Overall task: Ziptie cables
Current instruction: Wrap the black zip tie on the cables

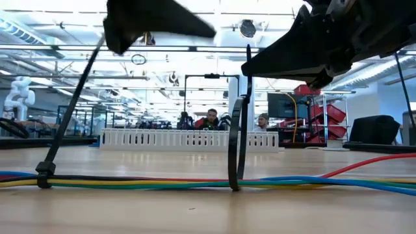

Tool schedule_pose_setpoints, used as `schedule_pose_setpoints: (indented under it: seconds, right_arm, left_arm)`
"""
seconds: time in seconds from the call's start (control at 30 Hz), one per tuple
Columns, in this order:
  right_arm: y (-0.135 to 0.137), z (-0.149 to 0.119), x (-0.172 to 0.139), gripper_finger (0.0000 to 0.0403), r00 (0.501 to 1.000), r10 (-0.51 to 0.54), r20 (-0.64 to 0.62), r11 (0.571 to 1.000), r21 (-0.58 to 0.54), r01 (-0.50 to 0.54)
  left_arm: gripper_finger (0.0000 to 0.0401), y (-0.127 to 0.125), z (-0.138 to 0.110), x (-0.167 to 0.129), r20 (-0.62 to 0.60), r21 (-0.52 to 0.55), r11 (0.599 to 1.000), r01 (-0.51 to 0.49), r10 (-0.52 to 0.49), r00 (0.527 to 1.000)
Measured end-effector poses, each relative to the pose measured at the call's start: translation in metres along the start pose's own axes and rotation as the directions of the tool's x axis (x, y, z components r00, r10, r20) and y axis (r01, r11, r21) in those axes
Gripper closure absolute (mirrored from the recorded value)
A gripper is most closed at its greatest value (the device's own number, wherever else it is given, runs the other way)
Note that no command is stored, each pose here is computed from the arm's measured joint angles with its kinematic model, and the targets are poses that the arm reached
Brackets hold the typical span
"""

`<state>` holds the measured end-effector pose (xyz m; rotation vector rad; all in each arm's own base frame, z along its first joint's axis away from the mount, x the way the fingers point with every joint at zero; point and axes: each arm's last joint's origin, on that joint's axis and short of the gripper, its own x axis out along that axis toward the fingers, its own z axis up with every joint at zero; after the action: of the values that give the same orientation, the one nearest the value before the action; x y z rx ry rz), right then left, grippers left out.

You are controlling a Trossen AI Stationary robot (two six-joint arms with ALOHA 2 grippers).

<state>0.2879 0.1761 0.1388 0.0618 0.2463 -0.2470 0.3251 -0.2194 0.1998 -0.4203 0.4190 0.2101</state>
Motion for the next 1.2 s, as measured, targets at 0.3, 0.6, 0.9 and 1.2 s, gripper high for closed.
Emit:
schedule_pose_setpoints:
  seconds: [0.3,0.6,0.9,1.2]
  right_arm:
    - [0.002,0.001,-0.001,0.0403,1.000,0.012,0.012,0.996,-0.093,-0.011]
    - [0.002,0.001,-0.001,0.0403,1.000,0.017,0.007,0.991,-0.133,-0.016]
    - [-0.008,0.004,0.008,0.0403,1.000,-0.021,0.012,0.988,-0.156,0.023]
    - [-0.017,0.017,0.020,0.0403,0.997,0.022,0.078,0.993,-0.120,-0.013]
  left_arm:
    - [0.0228,0.023,0.004,0.030,-0.064,-0.320,0.946,-0.052,0.033,0.997]
    - [0.0235,0.025,-0.005,0.036,-0.105,-0.414,0.907,-0.073,0.032,0.994]
    - [0.0249,0.027,0.000,0.032,-0.235,-0.339,0.915,-0.220,0.145,0.961]
    - [0.0263,0.027,0.014,0.036,-0.224,-0.298,0.922,-0.246,0.183,0.957]
